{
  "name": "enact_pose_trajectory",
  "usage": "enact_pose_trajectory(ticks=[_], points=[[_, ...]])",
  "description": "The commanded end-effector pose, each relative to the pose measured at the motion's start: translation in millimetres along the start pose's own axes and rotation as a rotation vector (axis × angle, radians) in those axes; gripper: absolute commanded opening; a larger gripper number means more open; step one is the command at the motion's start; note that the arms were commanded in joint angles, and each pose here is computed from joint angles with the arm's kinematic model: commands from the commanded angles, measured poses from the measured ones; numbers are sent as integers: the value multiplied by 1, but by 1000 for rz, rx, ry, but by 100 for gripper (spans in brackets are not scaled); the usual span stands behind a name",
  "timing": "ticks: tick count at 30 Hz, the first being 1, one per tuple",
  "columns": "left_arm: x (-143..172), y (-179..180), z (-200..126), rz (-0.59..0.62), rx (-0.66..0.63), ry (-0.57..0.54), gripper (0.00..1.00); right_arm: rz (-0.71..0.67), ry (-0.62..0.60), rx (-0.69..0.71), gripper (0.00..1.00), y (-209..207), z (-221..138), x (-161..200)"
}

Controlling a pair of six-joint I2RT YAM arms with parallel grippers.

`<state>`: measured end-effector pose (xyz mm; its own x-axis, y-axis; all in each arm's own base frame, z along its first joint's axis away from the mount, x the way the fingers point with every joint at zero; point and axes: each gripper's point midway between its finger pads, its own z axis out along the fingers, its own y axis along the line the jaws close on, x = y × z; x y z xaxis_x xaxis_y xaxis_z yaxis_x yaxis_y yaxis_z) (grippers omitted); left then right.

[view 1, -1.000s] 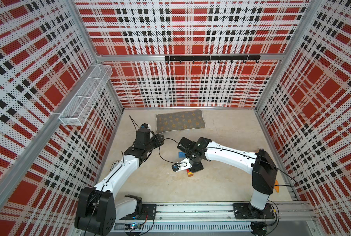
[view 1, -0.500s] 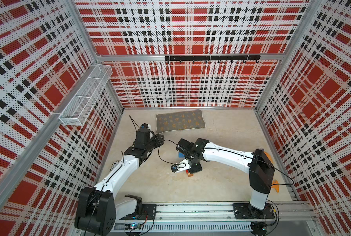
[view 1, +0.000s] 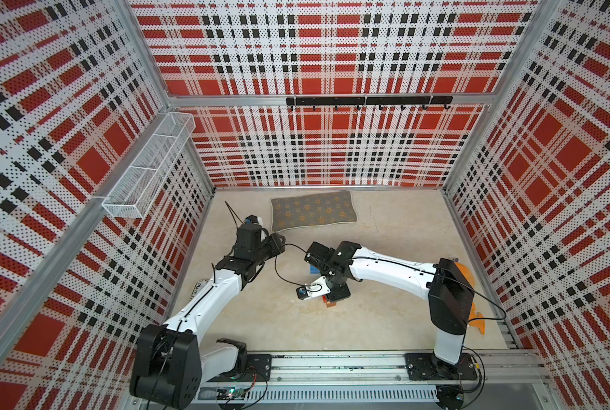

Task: Assemble an ice cream with lego
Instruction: Assemble the lego brick with the lego brick.

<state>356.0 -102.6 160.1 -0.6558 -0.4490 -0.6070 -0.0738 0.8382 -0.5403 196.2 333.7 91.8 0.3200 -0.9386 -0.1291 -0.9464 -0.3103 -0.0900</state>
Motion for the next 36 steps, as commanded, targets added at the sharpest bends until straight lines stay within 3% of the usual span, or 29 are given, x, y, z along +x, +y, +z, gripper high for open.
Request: enact_pose_trajectory(ticks=[1,36], points=[[-3,1,2,8,6,-14,57,4,-6,4,19,-3,2,-6],[1,4,3,7,2,-4,57,28,31,-67,19,13,30,-1]])
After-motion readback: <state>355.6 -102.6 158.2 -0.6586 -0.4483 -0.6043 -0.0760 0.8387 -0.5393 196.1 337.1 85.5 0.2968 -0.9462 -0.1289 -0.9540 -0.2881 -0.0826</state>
